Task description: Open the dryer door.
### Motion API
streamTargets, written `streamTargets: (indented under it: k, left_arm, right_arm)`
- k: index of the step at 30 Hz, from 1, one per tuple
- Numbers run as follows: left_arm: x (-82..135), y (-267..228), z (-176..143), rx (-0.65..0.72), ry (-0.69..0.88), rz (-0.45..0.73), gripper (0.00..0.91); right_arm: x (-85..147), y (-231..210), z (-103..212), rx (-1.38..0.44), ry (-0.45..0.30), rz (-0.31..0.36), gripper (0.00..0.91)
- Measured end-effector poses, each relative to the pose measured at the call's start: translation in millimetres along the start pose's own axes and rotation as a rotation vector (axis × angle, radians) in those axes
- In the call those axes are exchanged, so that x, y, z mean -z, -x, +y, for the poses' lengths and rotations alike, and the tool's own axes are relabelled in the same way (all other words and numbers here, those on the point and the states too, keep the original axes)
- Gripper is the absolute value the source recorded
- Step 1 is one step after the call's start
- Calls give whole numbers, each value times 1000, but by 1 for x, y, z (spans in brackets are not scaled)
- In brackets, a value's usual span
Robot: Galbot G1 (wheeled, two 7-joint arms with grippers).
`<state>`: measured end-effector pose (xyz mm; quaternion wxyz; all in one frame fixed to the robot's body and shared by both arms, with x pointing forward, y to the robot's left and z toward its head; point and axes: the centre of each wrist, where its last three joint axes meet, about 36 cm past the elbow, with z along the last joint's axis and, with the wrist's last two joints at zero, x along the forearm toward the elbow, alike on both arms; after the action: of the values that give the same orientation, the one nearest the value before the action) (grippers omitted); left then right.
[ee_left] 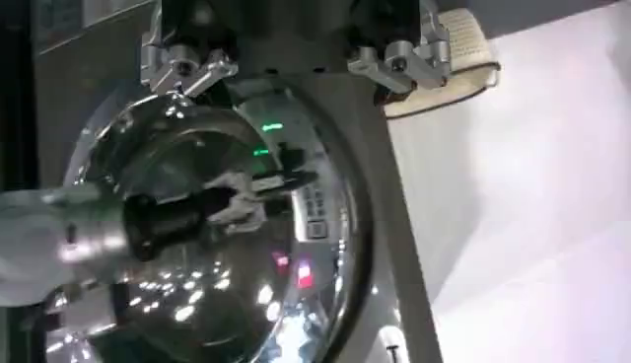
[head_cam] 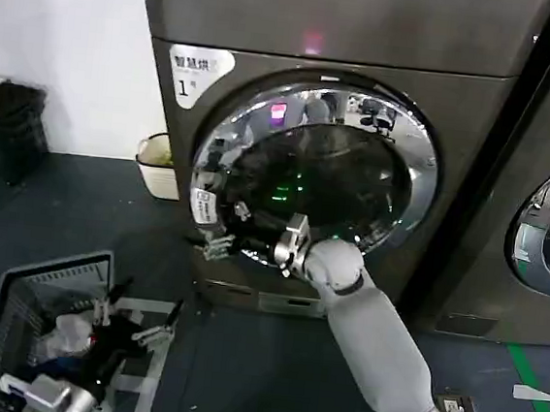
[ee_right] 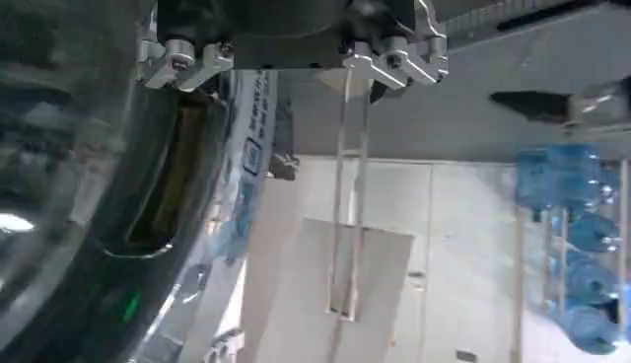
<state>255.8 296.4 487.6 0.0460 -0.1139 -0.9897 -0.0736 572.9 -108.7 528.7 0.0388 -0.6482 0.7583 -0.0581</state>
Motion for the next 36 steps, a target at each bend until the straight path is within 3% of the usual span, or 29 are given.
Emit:
streamTargets:
  k: [8,18,36]
  left_arm:
    - [-5,0,24,-40,-44,-45,907]
    - [-4,-2,56,-4,-91,-82,907]
    - [2,22,94,-19,-85,-120,907]
  right_arm:
    - [-2,-13,2,99,16,-8,907]
    - [-5,-35,-1,211,1,-66,907]
    - [-23,-73,19,364,19,-63,907]
